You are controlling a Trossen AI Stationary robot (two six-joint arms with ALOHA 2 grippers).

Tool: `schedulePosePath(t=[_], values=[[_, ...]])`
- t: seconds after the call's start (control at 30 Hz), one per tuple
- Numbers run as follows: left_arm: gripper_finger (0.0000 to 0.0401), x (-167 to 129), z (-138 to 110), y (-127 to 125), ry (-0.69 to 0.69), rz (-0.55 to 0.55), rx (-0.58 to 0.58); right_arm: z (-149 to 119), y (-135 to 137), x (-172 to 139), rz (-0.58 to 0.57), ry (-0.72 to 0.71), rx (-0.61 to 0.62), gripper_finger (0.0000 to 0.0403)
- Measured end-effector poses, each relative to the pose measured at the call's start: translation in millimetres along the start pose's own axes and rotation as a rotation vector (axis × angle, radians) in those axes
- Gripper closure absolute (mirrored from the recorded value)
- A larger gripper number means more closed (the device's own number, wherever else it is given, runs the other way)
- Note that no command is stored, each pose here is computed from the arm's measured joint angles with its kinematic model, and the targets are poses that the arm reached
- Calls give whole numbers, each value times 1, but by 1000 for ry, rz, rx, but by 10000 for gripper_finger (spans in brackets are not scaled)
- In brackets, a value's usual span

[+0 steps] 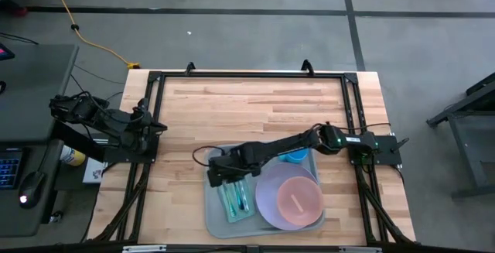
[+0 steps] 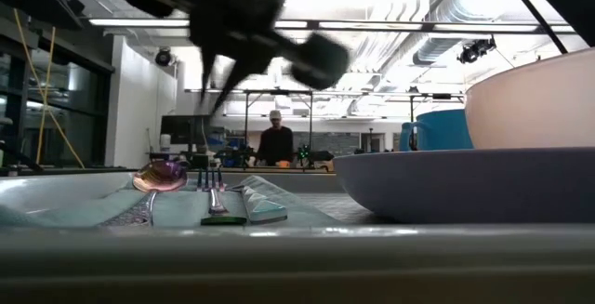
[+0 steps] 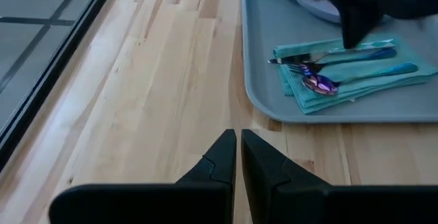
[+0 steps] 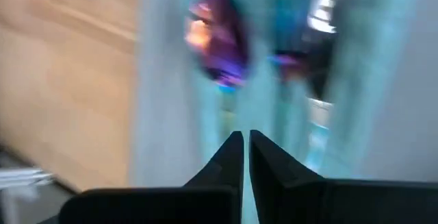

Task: Set up tray
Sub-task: Adjust the blue napkin

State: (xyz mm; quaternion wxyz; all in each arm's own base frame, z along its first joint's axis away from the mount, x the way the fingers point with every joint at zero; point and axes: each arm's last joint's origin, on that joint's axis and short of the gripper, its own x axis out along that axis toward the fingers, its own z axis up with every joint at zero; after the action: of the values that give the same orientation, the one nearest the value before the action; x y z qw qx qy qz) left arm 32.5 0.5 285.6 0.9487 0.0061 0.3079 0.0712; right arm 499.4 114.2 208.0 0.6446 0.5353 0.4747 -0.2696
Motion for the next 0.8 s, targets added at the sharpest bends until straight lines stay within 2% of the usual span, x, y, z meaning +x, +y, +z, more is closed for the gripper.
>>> schedulePosePath(t=[0.1,0.17,0.43,0.53,0.8], values=[[345,0,0,-1,7,-26,0,-9,-10,-6,-119,9,47,402],[345,0,0,-1,11,-40,1,-15,-13,-6,-152,30,49,402],[345,0,0,-1,13,-47,4,-45,-17,-6,-209,64,61,403],[345,0,0,-1,13,-47,-2,-61,-17,-5,-205,99,58,403],[345,0,0,-1,14,-47,-3,-104,-17,-5,-188,76,103,402]])
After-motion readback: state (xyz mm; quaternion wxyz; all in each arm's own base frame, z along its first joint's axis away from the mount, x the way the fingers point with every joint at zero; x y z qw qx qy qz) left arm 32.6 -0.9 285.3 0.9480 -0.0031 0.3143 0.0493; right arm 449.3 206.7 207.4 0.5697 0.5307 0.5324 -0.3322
